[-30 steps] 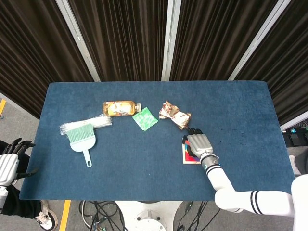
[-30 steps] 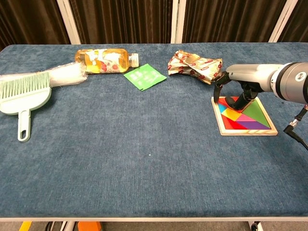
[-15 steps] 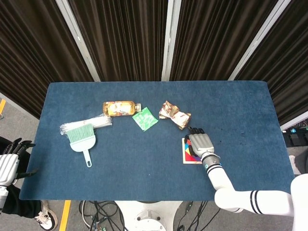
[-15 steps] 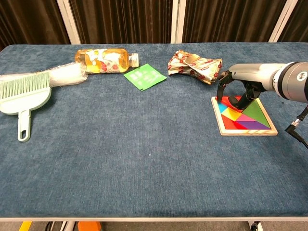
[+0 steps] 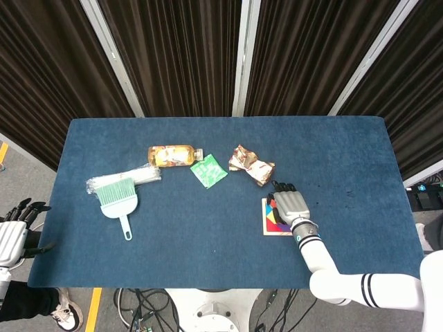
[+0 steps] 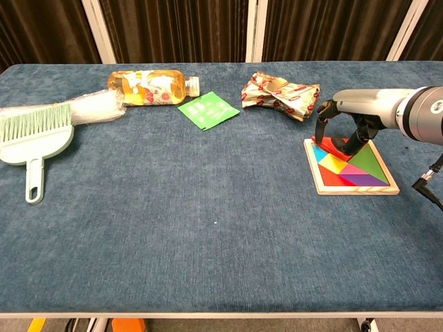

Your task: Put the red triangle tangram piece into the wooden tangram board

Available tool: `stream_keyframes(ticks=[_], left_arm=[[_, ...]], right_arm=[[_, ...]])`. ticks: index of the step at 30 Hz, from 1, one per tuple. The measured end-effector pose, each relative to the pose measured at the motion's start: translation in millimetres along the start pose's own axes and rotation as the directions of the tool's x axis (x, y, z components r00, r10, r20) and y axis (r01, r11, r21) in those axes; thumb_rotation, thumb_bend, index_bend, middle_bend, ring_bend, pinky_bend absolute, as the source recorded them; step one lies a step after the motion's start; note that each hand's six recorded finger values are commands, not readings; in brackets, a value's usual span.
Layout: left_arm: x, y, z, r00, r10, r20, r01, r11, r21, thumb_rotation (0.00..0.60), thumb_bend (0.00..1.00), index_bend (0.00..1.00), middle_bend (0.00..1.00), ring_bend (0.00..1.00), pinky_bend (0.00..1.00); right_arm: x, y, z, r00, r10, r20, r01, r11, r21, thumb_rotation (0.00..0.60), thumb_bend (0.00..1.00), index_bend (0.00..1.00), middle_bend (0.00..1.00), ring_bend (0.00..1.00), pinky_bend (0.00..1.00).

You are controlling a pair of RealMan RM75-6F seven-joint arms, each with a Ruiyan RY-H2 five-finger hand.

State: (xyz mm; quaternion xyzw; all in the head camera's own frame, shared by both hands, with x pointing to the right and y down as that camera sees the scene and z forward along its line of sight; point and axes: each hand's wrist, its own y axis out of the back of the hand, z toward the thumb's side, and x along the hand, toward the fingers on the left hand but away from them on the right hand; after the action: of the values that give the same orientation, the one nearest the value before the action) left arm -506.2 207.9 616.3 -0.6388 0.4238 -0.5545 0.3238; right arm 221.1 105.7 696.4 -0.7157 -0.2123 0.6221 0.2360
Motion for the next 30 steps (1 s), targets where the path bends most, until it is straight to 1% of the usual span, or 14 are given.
stream_keyframes(ticks=[4, 9, 13, 18, 22, 26, 30], left_arm=[[-0.2, 0.2, 0.2, 1.0, 0.0, 0.0, 0.0, 1.0, 0.0, 0.6, 0.03, 0.25, 0.17, 0.07, 0.17], [0.3, -0.5, 1.2, 1.0, -0.003, 0.004, 0.003, 1.0, 0.001, 0.6, 0.03, 0.25, 0.17, 0.07, 0.17], [0.4, -0.8, 1.7, 1.0, -0.003, 0.004, 0.003, 1.0, 0.002, 0.6, 0.03, 0.25, 0.17, 0.07, 0.17], [-0.3, -0.7, 0.7, 1.0, -0.005, 0.0, 0.005, 1.0, 0.003, 0.6, 0.03, 0.25, 0.17, 0.07, 0.17], [-0.5, -0.8, -0.3, 1.0, -0.007, -0.002, 0.007, 1.0, 0.003, 0.6, 0.03, 0.25, 0.17, 0.07, 0.17], [-0.4, -0.4, -1.3, 1.0, -0.005, -0.004, 0.005, 1.0, 0.001, 0.6, 0.03, 0.25, 0.17, 0.07, 0.17], [-0.1, -0.4, -1.4, 1.0, -0.003, -0.003, 0.003, 1.0, -0.001, 0.6, 0.03, 0.25, 0.17, 0.07, 0.17]], right_arm=[[2.3, 5.6, 0.5, 1.0, -0.021, -0.01, 0.02, 1.0, -0.013, 0.6, 0.55, 0.36, 0.0, 0.0, 0.0], [4.4, 13.1, -12.5, 0.999, -0.049, 0.019, 0.049, 0.999, -0.004, 0.6, 0.54, 0.36, 0.0, 0.0, 0.0], [3.3, 11.4, -18.3, 0.999, -0.042, 0.034, 0.043, 0.999, -0.009, 0.6, 0.54, 0.35, 0.0, 0.0, 0.0], [-1.1, 6.9, -17.2, 0.999, -0.027, 0.034, 0.027, 1.0, -0.006, 0.6, 0.52, 0.34, 0.0, 0.0, 0.0], [-6.2, 7.7, -16.0, 0.998, -0.037, 0.042, 0.037, 0.999, 0.008, 0.6, 0.48, 0.32, 0.0, 0.0, 0.0], [-8.3, 8.6, -16.5, 0.998, -0.039, 0.05, 0.039, 0.999, 0.007, 0.6, 0.48, 0.32, 0.0, 0.0, 0.0], [-8.1, 3.9, -17.8, 0.998, -0.021, 0.056, 0.021, 1.0, 0.005, 0.6, 0.48, 0.32, 0.0, 0.0, 0.0]])
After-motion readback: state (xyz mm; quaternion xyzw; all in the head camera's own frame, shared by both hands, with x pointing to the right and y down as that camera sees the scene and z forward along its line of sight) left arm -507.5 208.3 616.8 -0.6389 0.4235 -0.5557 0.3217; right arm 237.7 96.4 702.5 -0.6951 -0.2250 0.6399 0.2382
